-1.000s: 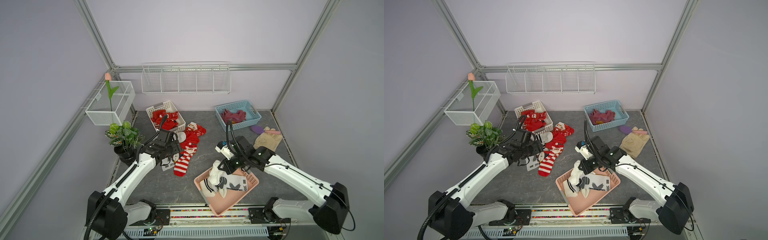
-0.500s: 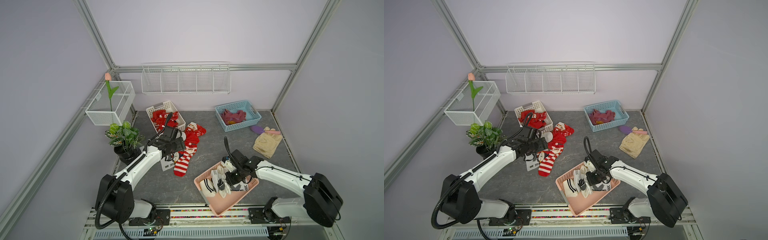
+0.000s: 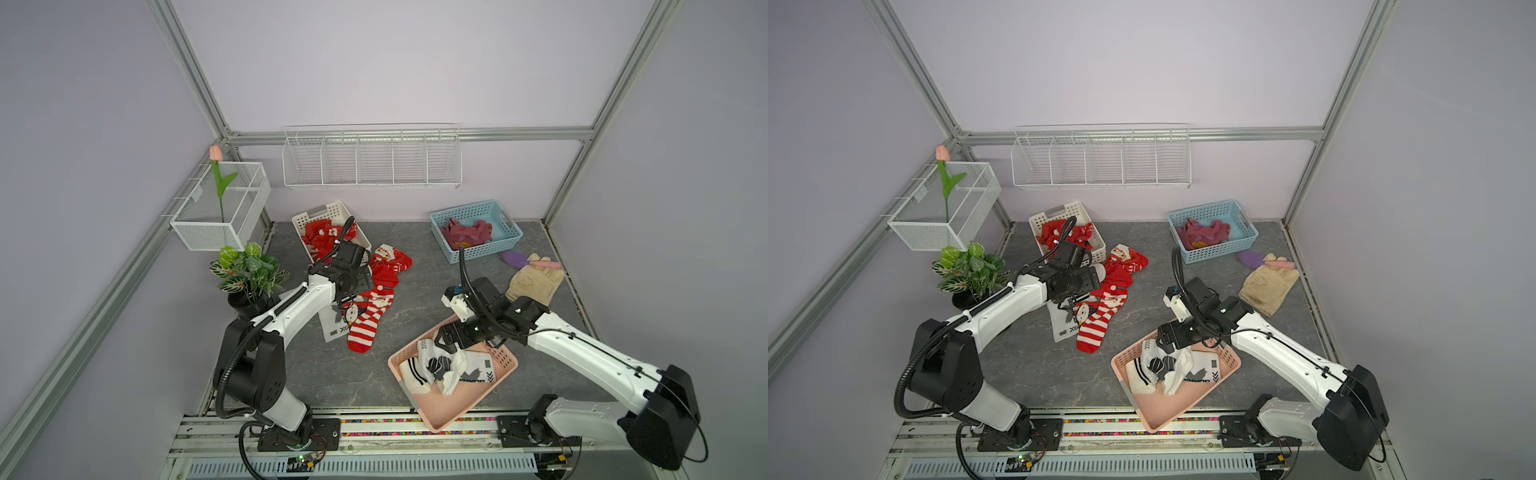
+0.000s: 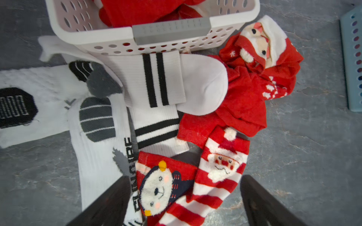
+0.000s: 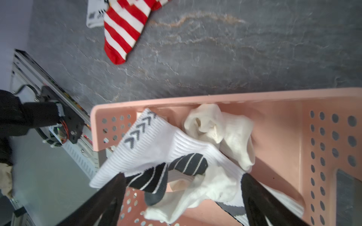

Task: Sort the socks into the basket by color
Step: Place the sock in the bin, then pick up the sock from the center of the board.

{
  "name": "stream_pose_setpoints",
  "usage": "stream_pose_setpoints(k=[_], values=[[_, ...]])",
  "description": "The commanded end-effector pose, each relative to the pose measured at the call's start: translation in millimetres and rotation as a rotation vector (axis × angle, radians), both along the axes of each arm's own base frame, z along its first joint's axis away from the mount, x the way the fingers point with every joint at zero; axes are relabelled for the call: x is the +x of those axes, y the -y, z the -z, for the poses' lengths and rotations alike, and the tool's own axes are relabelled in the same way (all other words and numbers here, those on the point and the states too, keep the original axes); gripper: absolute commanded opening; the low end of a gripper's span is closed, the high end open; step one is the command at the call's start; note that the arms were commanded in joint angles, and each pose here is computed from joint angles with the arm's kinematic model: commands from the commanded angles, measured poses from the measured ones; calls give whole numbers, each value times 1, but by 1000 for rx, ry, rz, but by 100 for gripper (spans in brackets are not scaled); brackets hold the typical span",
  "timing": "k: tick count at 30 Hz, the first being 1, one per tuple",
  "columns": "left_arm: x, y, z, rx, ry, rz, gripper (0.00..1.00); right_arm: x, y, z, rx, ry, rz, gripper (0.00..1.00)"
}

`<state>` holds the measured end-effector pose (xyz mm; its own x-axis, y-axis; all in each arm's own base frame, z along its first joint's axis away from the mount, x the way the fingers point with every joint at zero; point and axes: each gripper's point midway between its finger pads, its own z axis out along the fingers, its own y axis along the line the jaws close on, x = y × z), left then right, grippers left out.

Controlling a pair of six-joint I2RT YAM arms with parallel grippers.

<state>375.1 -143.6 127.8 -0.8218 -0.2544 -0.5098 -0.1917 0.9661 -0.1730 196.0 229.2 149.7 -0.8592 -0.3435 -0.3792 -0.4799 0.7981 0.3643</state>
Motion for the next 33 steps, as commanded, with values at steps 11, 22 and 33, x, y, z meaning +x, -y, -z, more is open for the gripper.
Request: stream_pose_setpoints(k=[11, 22, 33], values=[[-18, -66, 61, 108, -176, -230, 89, 4, -2, -1, 11, -25, 0, 89], [-29, -86, 101, 114, -247, -325, 93, 7, -1, 9, 32, -68, -2, 89], [-29, -94, 100, 57, -168, -357, 100, 13, 1, 13, 38, -85, 9, 89]])
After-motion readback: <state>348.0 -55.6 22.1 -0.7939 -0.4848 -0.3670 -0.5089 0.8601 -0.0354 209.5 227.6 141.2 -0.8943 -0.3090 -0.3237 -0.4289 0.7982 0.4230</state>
